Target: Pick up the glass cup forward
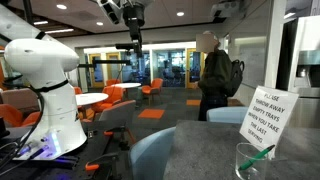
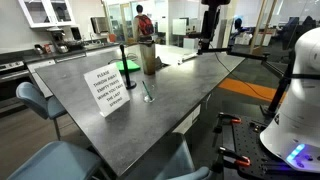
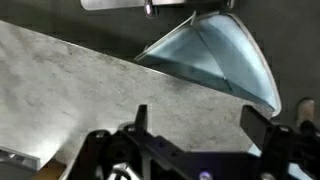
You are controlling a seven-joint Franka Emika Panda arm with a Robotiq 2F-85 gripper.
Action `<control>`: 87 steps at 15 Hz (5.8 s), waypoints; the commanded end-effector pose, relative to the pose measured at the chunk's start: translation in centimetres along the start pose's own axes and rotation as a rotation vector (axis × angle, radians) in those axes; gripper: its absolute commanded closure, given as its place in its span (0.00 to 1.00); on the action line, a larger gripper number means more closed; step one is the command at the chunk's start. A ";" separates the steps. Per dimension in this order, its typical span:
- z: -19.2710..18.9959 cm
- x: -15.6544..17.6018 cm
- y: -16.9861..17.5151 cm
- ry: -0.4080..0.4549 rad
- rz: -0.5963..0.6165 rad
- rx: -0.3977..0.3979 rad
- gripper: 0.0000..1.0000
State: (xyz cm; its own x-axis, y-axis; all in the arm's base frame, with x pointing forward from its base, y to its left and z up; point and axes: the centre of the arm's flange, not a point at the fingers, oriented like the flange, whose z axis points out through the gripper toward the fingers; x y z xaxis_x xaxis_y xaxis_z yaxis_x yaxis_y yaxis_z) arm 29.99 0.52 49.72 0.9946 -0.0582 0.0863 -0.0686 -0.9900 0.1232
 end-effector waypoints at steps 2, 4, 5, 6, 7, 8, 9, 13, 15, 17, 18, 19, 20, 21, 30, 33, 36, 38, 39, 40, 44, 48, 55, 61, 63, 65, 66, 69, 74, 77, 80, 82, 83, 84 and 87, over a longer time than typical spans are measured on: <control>0.0 0.0 0.0 0.000 0.000 0.000 0.00; 0.0 0.0 0.0 0.000 0.000 0.000 0.00; 0.0 0.0 0.0 0.000 0.000 0.000 0.00; 0.0 0.0 0.0 0.000 0.000 0.000 0.00; 0.1 0.5 0.1 0.004 0.003 0.009 0.00; 0.3 1.2 0.3 0.019 0.001 0.021 0.00; 0.5 1.8 0.6 0.035 0.015 0.026 0.00; 2.1 6.0 2.9 0.060 0.086 0.101 0.00; 3.7 8.1 4.6 0.068 0.106 0.122 0.00; 5.3 9.9 6.5 0.060 0.120 0.139 0.00; 6.3 10.9 7.6 0.052 0.129 0.150 0.00; 7.2 11.9 8.6 0.044 0.144 0.158 0.00; 8.1 12.8 9.9 0.031 0.156 0.165 0.00; 8.9 13.4 10.9 0.031 0.172 0.159 0.00; 19.4 21.2 12.4 -0.030 0.167 0.014 0.00; 23.1 23.7 11.3 -0.065 0.163 0.007 0.00; 25.9 26.0 10.9 -0.091 0.135 0.003 0.00; 27.2 27.9 10.7 -0.089 0.113 -0.006 0.00; 27.8 28.7 10.5 -0.089 0.104 -0.010 0.00; 28.4 29.6 10.3 -0.089 0.096 -0.012 0.00; 31.1 32.3 8.9 -0.100 0.074 -0.012 0.00; 33.9 33.4 8.2 -0.130 0.071 -0.019 0.00; 34.8 34.3 8.4 -0.141 0.070 -0.035 0.45; 34.7 34.5 8.4 -0.175 0.075 -0.042 0.92; 34.7 34.5 8.5 -0.180 0.077 -0.046 1.00; 34.7 34.6 8.5 -0.174 0.079 -0.045 1.00; 34.8 34.6 8.5 -0.170 0.079 -0.045 0.99; 34.8 34.7 8.5 -0.145 0.083 -0.045 0.99; 32.7 30.9 8.9 -0.137 0.106 -0.009 0.99; 30.9 27.8 9.7 -0.158 0.116 0.013 0.99; 28.7 24.1 11.0 -0.147 0.142 0.018 0.99; 27.6 21.7 11.5 -0.109 0.156 0.014 0.99; 27.2 20.6 11.7 -0.082 0.164 0.011 0.99; 27.0 19.3 11.8 -0.051 0.170 0.014 0.99; 27.4 16.3 12.0 0.020 0.178 0.040 0.99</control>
State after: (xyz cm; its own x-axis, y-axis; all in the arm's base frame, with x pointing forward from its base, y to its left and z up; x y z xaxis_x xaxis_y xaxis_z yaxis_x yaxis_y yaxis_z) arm 50.96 -16.26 25.23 0.9709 -0.2345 0.0493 -0.2380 -0.9673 0.0875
